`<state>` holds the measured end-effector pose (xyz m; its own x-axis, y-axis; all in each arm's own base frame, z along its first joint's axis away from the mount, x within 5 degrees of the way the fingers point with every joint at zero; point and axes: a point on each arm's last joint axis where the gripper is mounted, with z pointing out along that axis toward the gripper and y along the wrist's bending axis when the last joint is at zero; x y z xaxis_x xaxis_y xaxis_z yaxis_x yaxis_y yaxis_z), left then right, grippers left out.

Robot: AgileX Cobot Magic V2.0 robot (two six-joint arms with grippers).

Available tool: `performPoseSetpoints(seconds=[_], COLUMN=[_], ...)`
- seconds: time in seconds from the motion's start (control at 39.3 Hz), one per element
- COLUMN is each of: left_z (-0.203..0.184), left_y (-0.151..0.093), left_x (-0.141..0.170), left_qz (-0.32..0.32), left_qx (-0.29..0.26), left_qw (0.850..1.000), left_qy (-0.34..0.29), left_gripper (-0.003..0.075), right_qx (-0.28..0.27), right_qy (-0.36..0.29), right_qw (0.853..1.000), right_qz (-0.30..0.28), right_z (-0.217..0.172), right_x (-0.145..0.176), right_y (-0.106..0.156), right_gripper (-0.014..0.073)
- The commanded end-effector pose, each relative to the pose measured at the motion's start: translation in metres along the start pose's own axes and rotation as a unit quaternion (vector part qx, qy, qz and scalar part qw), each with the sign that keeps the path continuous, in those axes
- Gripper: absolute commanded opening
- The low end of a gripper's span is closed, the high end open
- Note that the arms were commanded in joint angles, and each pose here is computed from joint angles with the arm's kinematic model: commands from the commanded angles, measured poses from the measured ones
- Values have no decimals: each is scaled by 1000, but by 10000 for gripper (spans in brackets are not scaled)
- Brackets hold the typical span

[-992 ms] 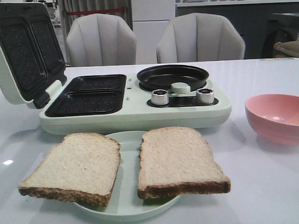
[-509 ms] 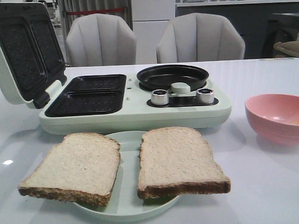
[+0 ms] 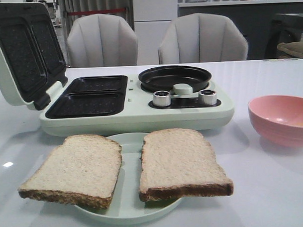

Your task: Make breakfast with bread and shrimp

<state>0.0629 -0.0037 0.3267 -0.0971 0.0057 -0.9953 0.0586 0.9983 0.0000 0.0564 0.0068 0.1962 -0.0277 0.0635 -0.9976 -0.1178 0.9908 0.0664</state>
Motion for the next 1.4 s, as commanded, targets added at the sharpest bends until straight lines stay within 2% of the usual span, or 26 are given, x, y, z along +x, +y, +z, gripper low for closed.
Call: performPoseSetpoints(seconds=[0.0, 0.05, 0.1, 0.59, 0.76, 0.92, 1.04, 1.2, 1.3, 1.37], left_z=[0, 1, 1, 16, 20, 20, 21, 35, 47, 56], left_y=[-2, -2, -3, -12, -12, -15, -16, -24, -37, -50], left_x=[-14, -13, -13, -8, 1, 1, 3, 11, 18, 25], left_qz=[-6, -6, -6, 28, 33, 76, 151, 237, 292, 343], left_qx=[13, 18, 22, 73, 74, 91, 106, 131, 166, 200], left_qw=[999, 999, 999, 997, 995, 991, 981, 958, 934, 908], left_qy=[-37, -34, -32, 12, 64, 60, 60, 100, 122, 136], left_gripper=[492, 546, 566, 566, 566, 566, 566, 566, 566, 566], right_qx=[0, 0, 0, 0, 0, 0, 0, 0, 0, 0], right_qy=[-56, -56, -56, -56, -56, -56, -56, -56, -56, -56], right_qw=[998, 998, 998, 998, 998, 998, 998, 998, 998, 998], right_qz=[-9, -9, -9, -9, -9, -9, -9, -9, -9, -9], right_z=[-3, -3, -3, -3, -3, -3, -3, -3, -3, -3], right_x=[-14, -14, -14, -14, -14, -14, -14, -14, -14, -14], right_y=[0, 0, 0, 0, 0, 0, 0, 0, 0, 0], right_gripper=[185, 185, 185, 185, 185, 185, 185, 185, 185, 185])
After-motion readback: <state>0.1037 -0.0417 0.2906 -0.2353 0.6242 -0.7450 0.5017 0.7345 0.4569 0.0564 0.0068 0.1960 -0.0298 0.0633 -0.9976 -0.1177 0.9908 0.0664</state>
